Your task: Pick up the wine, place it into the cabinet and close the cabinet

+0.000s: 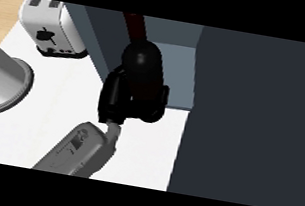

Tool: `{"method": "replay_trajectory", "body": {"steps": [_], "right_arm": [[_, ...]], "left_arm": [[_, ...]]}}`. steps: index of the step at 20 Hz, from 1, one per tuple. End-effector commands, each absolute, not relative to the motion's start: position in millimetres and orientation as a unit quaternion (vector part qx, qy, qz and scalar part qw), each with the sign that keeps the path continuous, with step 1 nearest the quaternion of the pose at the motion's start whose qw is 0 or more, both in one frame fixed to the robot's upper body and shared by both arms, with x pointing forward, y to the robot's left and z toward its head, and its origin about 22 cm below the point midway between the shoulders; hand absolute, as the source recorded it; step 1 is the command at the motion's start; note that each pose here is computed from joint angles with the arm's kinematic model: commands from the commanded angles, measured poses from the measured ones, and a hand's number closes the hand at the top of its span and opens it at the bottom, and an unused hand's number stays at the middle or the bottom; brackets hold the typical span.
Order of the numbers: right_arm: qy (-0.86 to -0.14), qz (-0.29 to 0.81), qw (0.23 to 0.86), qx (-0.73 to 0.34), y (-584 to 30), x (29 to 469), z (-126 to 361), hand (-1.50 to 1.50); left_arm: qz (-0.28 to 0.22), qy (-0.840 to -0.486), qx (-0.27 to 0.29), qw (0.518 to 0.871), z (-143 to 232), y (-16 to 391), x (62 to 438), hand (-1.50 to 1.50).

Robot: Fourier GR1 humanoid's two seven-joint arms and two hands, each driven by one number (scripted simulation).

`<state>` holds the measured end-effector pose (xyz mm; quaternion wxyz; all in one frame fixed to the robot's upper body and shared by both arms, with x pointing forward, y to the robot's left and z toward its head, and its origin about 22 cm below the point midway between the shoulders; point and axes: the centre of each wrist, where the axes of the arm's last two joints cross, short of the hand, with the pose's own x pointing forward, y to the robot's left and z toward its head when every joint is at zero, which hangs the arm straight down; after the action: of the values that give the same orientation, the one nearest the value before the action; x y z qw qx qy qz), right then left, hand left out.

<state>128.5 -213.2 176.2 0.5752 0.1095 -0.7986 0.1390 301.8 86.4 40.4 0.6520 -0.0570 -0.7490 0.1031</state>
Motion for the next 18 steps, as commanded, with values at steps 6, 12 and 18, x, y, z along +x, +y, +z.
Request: {"method": "replay_trajectory", "body": {"steps": [6, 12, 18], "right_arm": [[-0.806, 0.149, 0.551, 0.157, -217, 86, 206, -1.50], [-0.812, 0.141, 0.544, 0.159, -221, 88, 202, -1.50], [-0.811, 0.138, 0.545, 0.164, -219, 87, 197, -1.50]], "left_arm": [[0.099, -0.734, -0.025, 0.671, -9, 77, 303, 1.50], [0.119, -0.728, -0.042, 0.674, -18, 89, 328, 1.50], [0.145, -0.717, -0.049, 0.680, -23, 90, 337, 1.50]]}}
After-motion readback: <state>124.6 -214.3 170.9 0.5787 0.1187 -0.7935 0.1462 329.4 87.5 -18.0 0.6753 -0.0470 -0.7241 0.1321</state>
